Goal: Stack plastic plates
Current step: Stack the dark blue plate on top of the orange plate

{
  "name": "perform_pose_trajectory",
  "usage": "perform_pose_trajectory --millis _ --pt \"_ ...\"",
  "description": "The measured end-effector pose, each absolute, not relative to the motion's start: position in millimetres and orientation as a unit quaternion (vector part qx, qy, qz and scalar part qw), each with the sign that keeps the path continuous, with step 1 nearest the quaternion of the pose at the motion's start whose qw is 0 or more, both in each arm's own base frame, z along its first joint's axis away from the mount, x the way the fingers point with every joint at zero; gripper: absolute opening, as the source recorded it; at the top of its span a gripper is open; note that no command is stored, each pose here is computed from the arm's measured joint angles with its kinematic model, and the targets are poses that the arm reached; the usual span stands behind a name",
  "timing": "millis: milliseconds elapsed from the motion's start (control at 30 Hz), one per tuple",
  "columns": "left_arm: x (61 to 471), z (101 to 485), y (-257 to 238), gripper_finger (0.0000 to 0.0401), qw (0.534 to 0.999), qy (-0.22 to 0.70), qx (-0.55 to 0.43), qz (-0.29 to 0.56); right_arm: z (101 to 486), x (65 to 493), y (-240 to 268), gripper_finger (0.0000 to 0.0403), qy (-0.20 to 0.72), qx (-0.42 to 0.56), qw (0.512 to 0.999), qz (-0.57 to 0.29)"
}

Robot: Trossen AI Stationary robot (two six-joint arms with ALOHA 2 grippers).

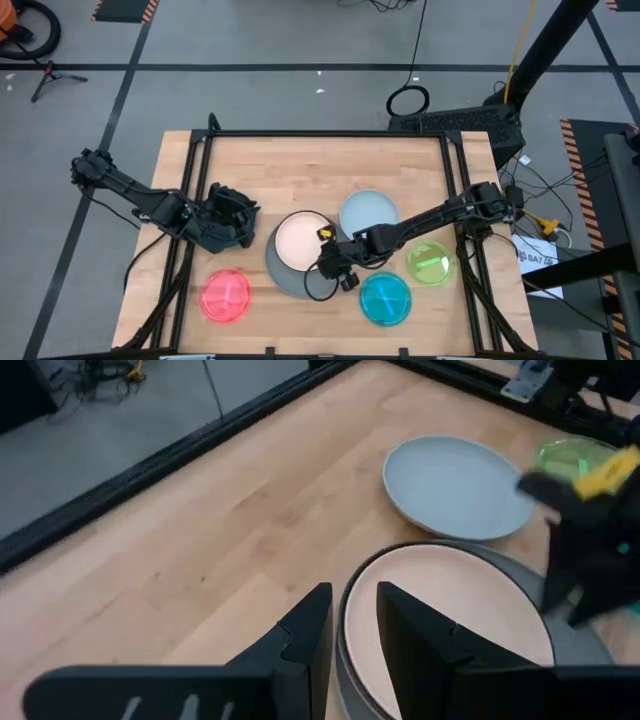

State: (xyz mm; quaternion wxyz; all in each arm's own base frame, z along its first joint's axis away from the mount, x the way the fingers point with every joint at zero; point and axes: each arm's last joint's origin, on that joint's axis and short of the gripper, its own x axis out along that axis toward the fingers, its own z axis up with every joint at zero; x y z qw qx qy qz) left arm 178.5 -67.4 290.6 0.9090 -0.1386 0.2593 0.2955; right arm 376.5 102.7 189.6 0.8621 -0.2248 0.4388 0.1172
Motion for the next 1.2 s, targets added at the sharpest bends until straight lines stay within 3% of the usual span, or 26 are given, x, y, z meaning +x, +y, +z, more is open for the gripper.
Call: perform_pose_trajectory --millis 167,367,600,800,967,1200 --pt "193.5 273.3 -68.3 0.0088 0.883 0.314 -0.177 0.301 203.0 359.2 88.5 0.0138 0.488 -0.271 0.828 0.058" --pt "211.1 253.0 -63.8 0.0088 0.846 0.396 -0.198 0.296 226.5 329.9 56.1 0.0128 0.466 -0.264 0.844 0.028" --pt "214.5 246.0 -54.5 0.0088 0.816 0.465 -0.190 0.286 244.2 287.9 17.3 0.0126 0.295 -0.231 0.927 -0.027" --pt "209.4 243.0 -43.1 0.0088 0.780 0.502 -0.213 0.308 237.0 264.2 -11.9 0.0125 0.171 -0.181 0.964 -0.087" --pt "205.7 242.0 -41.2 0.0088 0.769 0.519 -0.205 0.312 225.1 253.8 -35.5 0.0125 0.218 -0.106 0.957 -0.161" --pt "204.1 233.0 -57.0 0.0088 0.764 0.583 -0.129 0.245 213.3 246.3 -44.8 0.0125 0.283 -0.089 0.939 -0.174"
